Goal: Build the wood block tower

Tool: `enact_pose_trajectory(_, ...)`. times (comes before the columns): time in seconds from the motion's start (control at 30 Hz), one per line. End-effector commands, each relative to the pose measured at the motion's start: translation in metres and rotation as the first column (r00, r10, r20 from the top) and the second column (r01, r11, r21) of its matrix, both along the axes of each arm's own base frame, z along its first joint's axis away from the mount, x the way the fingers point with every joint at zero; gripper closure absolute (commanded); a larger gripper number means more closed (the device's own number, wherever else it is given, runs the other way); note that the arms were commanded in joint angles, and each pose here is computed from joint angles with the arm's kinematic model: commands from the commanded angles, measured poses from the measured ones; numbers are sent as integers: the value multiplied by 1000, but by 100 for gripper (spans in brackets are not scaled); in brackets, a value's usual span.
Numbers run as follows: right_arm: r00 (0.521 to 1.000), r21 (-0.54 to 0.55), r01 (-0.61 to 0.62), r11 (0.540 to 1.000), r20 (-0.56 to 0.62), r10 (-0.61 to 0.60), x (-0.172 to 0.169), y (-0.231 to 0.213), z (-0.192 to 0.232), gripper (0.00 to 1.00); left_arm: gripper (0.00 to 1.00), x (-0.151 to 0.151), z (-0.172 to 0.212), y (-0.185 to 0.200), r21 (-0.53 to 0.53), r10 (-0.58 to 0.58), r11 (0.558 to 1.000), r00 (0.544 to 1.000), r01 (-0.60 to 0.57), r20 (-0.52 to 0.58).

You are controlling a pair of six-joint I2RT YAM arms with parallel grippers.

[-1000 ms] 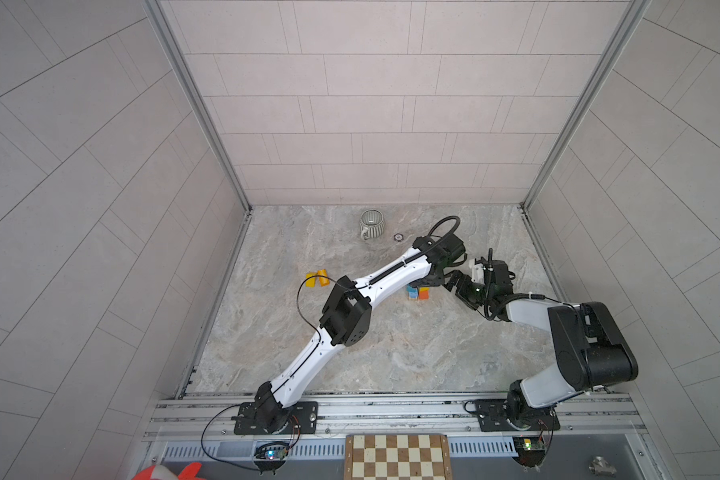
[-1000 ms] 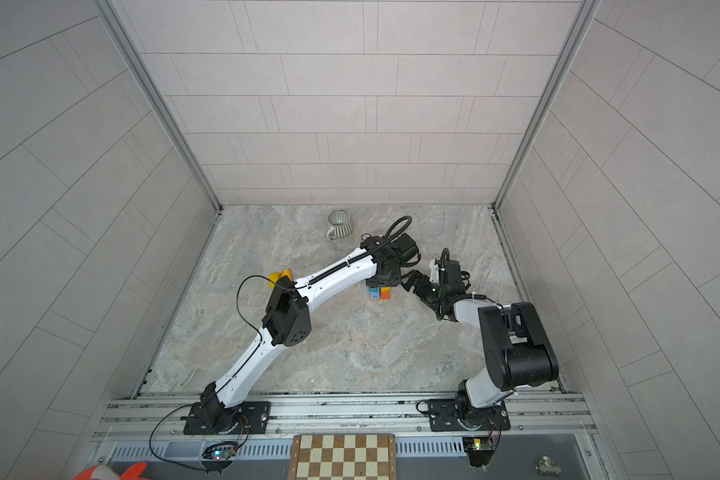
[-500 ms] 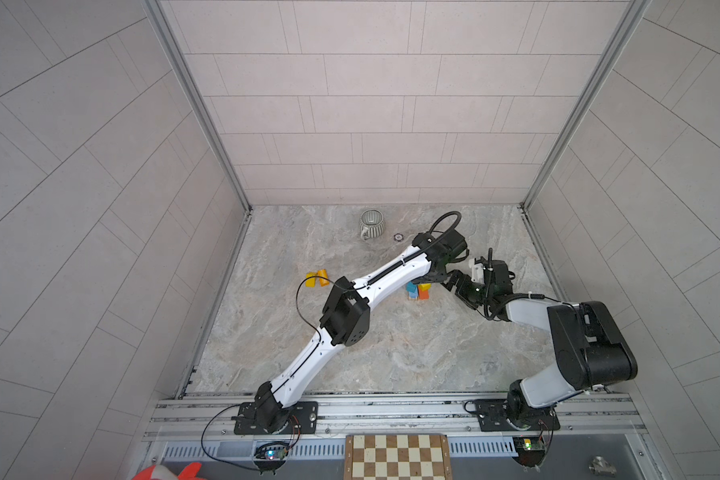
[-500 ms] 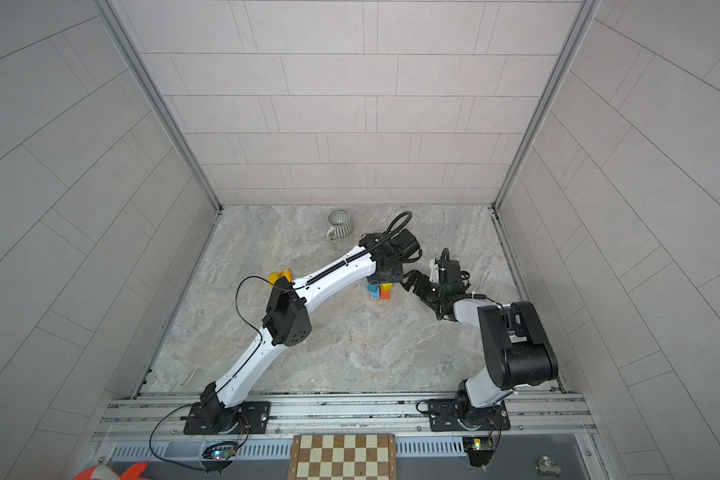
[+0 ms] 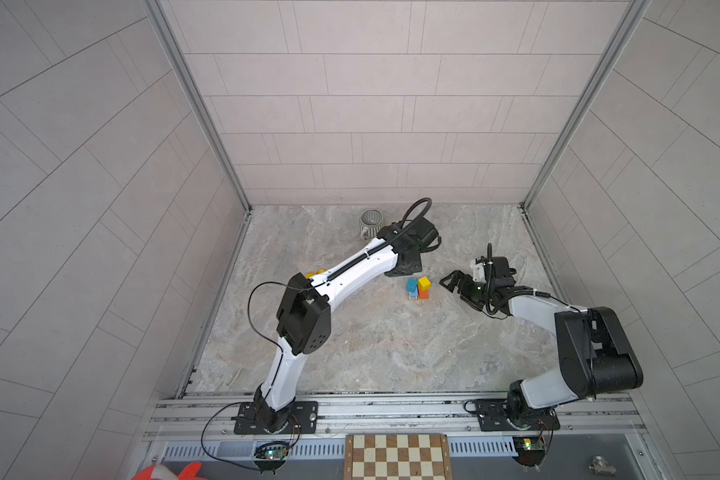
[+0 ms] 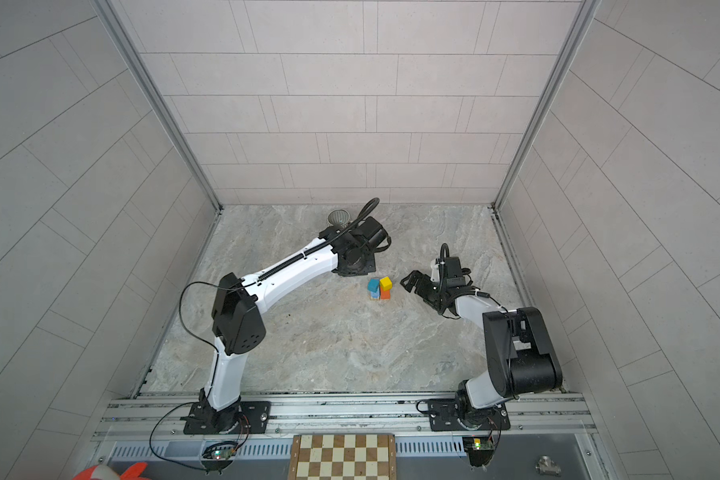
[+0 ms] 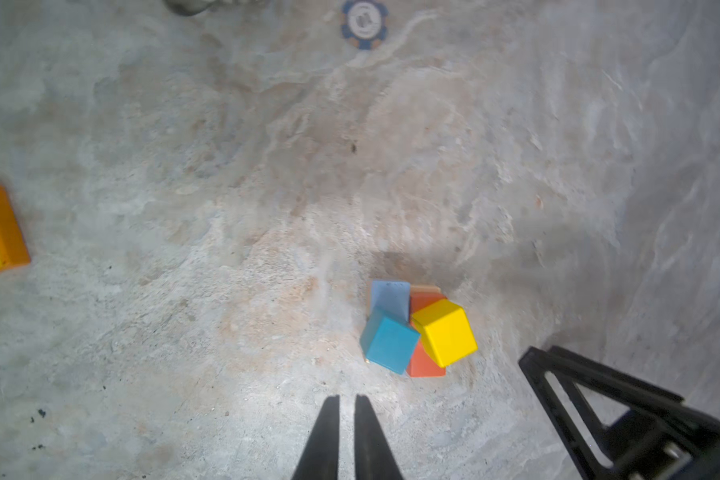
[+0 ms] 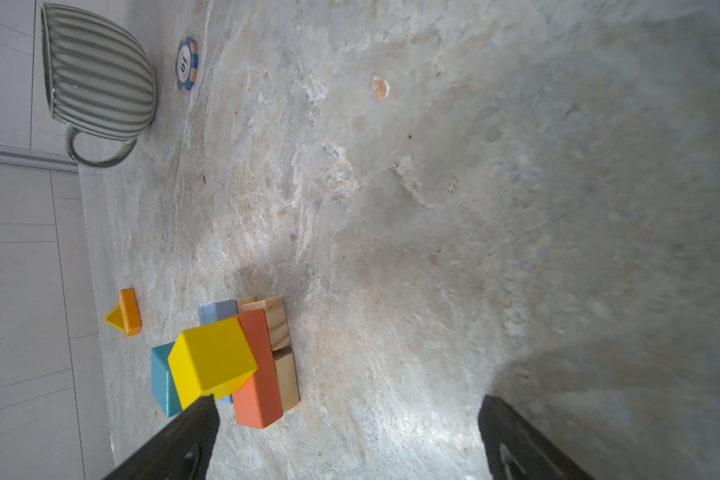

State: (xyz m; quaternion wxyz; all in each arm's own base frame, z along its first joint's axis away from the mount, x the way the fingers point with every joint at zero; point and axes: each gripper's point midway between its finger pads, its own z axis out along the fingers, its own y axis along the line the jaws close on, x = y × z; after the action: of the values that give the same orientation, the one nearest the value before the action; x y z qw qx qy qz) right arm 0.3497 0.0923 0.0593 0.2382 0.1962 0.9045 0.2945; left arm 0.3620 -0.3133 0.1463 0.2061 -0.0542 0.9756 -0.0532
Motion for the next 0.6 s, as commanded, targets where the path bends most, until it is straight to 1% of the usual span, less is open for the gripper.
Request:
enact_pose_trajectory(0.0, 999, -68, -31, 997, -35, 29, -7, -5, 1, 2, 93, 1, -16, 15, -10, -10, 1000, 1000, 10, -8)
enact_pose_trajectory(0.07, 998, -94, -56, 994, -45, 52, -8, -6, 2, 8, 95, 1, -18, 22, -24, -11, 1000, 1000, 11, 5)
enact_pose_trajectory(0.1, 997, -108, -68, 992, -50, 62, -8, -7, 2, 13, 96, 0, -19, 25, -31, -14, 999, 1000, 15, 13)
enact_pose_trajectory(0.13, 996, -122, -74, 990, -53, 68, -8, -9, 3, 21, 96, 0, -21, 28, -38, -17, 999, 1000, 18, 19)
enact_pose_trajectory(0.17, 996, -131, -78, 988, -53, 72, -7, -9, 5, 30, 96, 0, -22, 29, -47, -22, 999, 1000, 23, 22)
enact_pose_trajectory(0.23, 996, -141, -83, 987, -52, 77, -5, -10, 7, 55, 96, 1, -25, 32, -71, -28, 997, 999, 30, 33)
enact_pose_trajectory(0.27, 996, -144, -84, 986, -52, 78, -4, -10, 8, 66, 96, 1, -26, 32, -80, -33, 996, 999, 35, 38)
enact_pose_trajectory(0.3, 995, -146, -87, 986, -51, 80, -3, -10, 10, 76, 97, 2, -27, 33, -89, -37, 995, 998, 41, 40)
enact_pose_trajectory(0.33, 995, -148, -92, 985, -52, 85, -2, -10, 11, 82, 97, 3, -29, 34, -95, -42, 994, 998, 46, 42)
enact_pose_trajectory(0.5, 992, -158, -119, 980, -63, 111, 3, -5, 13, 98, 98, 10, -37, 35, -117, -51, 992, 998, 56, 40)
enact_pose_trajectory(0.57, 991, -152, -127, 980, -65, 118, 5, -1, 12, 100, 98, 12, -40, 32, -136, -52, 989, 998, 58, 43)
